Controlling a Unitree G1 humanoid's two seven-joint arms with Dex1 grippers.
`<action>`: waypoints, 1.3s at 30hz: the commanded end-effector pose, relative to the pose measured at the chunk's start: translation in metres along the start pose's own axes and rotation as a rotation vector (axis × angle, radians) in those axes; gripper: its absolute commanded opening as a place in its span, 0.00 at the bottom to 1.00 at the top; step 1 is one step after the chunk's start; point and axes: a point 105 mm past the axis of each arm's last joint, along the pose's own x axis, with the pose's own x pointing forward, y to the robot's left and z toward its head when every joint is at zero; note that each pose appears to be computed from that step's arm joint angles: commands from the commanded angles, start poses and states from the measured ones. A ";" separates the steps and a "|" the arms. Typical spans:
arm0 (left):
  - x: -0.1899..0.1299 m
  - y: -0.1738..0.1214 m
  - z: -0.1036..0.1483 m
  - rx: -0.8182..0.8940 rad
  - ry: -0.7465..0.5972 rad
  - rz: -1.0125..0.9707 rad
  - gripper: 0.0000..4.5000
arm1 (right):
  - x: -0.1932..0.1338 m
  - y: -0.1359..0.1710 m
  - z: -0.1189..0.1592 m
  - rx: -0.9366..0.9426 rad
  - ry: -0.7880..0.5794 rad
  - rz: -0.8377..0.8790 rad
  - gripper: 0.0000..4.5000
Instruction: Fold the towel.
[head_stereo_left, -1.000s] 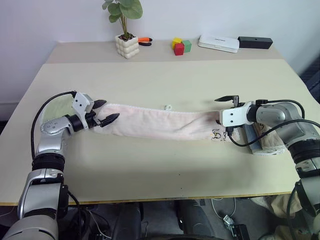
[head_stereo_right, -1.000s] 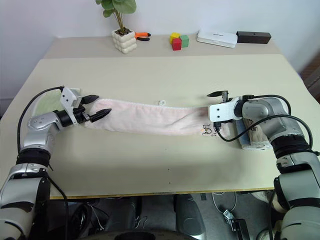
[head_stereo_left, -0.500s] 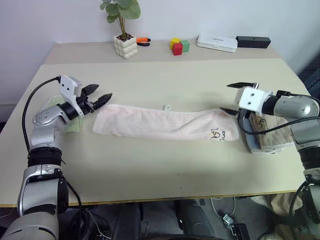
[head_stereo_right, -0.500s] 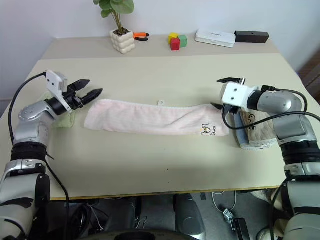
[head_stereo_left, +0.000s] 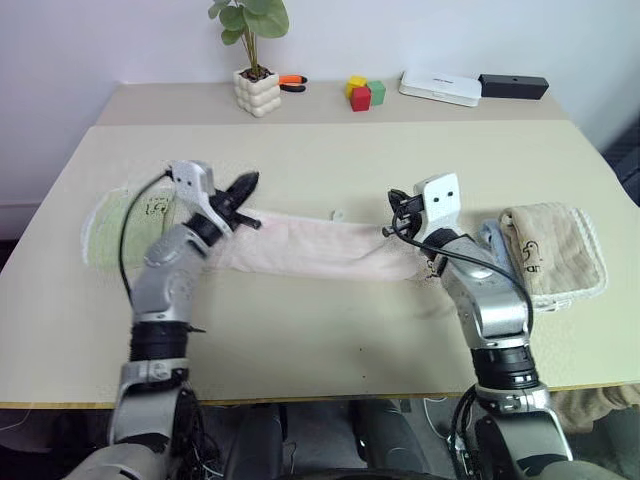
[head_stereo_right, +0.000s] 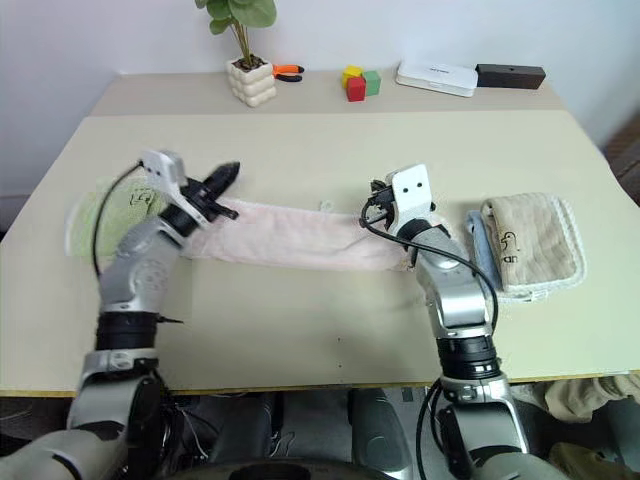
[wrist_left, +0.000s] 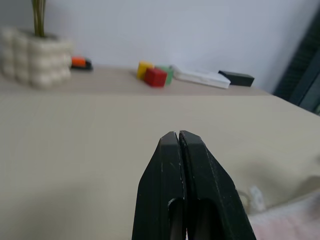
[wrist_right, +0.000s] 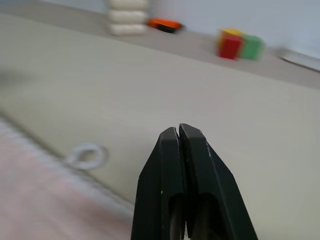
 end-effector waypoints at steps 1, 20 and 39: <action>0.000 -0.007 -0.012 0.010 0.023 0.019 0.00 | -0.008 -0.009 -0.013 -0.042 0.013 -0.127 0.00; -0.032 0.074 -0.028 0.098 0.044 0.333 0.00 | -0.040 -0.064 -0.060 -0.104 0.113 -0.358 0.00; -0.011 0.020 0.025 0.138 -0.039 -0.146 0.99 | -0.062 -0.049 0.034 0.111 -0.200 -0.164 0.99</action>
